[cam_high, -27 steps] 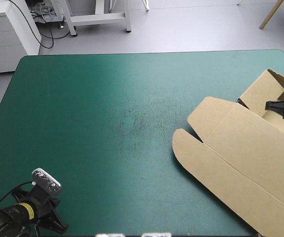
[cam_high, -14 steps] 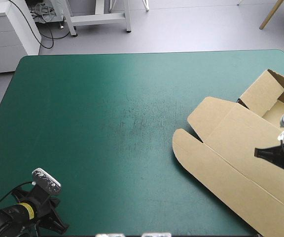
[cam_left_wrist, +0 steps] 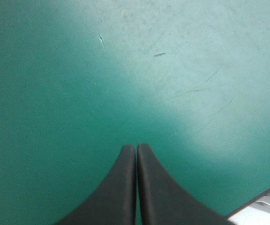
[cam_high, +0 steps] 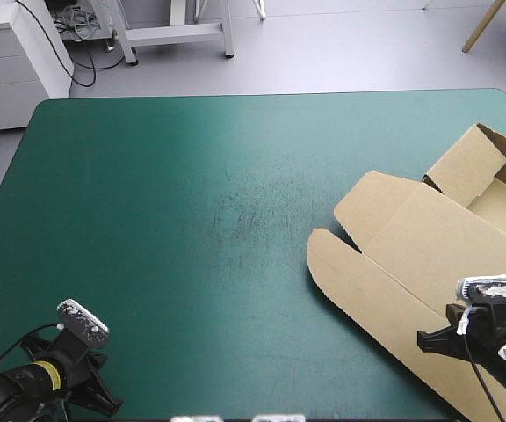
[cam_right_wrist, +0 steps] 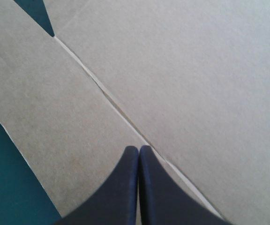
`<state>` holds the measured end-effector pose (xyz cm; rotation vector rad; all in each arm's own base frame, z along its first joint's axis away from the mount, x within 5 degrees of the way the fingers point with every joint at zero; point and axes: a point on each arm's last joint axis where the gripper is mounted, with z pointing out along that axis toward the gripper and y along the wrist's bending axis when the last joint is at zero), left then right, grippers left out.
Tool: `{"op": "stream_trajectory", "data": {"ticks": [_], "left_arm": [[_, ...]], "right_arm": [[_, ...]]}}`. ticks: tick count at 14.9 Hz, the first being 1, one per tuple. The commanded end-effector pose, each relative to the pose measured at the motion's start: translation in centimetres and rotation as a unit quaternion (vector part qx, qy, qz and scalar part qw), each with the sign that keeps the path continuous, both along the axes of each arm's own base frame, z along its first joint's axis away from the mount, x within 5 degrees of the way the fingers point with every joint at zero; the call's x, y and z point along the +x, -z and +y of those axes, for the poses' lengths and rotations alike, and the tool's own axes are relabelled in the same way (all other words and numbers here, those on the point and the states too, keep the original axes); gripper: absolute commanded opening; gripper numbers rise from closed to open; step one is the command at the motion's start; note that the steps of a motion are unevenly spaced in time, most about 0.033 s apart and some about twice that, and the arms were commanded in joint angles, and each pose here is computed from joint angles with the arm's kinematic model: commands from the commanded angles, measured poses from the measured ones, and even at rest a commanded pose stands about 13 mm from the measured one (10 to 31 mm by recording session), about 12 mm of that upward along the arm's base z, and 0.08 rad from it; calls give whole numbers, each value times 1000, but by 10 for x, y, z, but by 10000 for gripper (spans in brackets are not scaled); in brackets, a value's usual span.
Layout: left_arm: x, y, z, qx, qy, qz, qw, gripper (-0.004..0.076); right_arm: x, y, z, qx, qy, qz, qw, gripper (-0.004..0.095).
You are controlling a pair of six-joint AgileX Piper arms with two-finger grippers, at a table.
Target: Fold the box
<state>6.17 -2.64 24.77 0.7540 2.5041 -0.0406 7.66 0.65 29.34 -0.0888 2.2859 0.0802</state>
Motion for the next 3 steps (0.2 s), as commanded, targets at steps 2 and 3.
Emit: {"op": "stream_trajectory", "data": {"ticks": [2, 3], "left_arm": [[4, -8, -2, -14, -1, -25, 1000, -10], [4, -8, -2, -14, -1, -25, 1000, -10]], "right_arm": [[2, -19, 0, -9, 1, -97, 995, -19], [3, -20, 0, -9, 2, -101, 995, -19]]}}
